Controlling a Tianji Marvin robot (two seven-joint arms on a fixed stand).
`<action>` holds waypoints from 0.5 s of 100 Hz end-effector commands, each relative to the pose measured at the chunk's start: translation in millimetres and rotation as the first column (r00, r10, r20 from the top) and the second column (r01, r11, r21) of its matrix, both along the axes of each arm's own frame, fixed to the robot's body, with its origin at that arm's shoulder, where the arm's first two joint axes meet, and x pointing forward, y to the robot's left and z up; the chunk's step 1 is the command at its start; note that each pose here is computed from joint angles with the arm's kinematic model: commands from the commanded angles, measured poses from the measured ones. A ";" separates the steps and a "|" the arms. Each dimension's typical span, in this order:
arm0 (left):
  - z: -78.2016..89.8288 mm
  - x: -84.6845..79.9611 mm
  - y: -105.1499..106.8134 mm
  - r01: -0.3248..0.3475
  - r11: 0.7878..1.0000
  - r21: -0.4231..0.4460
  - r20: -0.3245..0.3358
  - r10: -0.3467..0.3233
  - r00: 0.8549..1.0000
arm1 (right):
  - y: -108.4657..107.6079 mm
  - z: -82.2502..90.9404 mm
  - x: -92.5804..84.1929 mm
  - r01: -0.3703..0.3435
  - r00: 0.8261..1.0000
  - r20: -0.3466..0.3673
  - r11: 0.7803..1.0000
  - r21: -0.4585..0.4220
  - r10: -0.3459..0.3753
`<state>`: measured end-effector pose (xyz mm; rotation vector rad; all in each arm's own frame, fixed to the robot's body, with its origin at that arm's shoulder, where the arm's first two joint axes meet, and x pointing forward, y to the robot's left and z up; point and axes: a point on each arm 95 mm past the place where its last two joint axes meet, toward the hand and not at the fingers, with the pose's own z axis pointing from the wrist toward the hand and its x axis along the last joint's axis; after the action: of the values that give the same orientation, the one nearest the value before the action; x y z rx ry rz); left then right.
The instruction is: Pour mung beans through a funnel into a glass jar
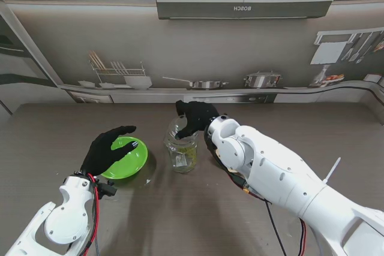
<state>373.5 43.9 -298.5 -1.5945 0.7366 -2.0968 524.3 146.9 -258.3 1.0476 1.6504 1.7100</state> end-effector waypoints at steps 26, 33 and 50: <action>-0.5 -0.9 -0.1 0.013 1.000 0.004 -0.006 -0.013 1.000 | 8.3 -5.8 0.8 -0.036 0.999 -0.017 0.999 -0.019 0.035; -0.5 -1.0 0.1 0.014 1.000 0.004 -0.006 -0.014 1.000 | 8.8 -6.9 1.9 -0.036 0.999 -0.018 0.999 -0.023 0.036; -0.4 -1.4 0.6 0.013 1.000 0.005 -0.007 -0.013 1.000 | 9.6 -8.7 3.7 -0.044 0.999 -0.011 0.998 -0.042 0.044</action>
<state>373.2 45.8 -298.1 -1.5901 0.7344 -2.0967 527.6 151.5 -270.4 1.0263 1.7067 1.6872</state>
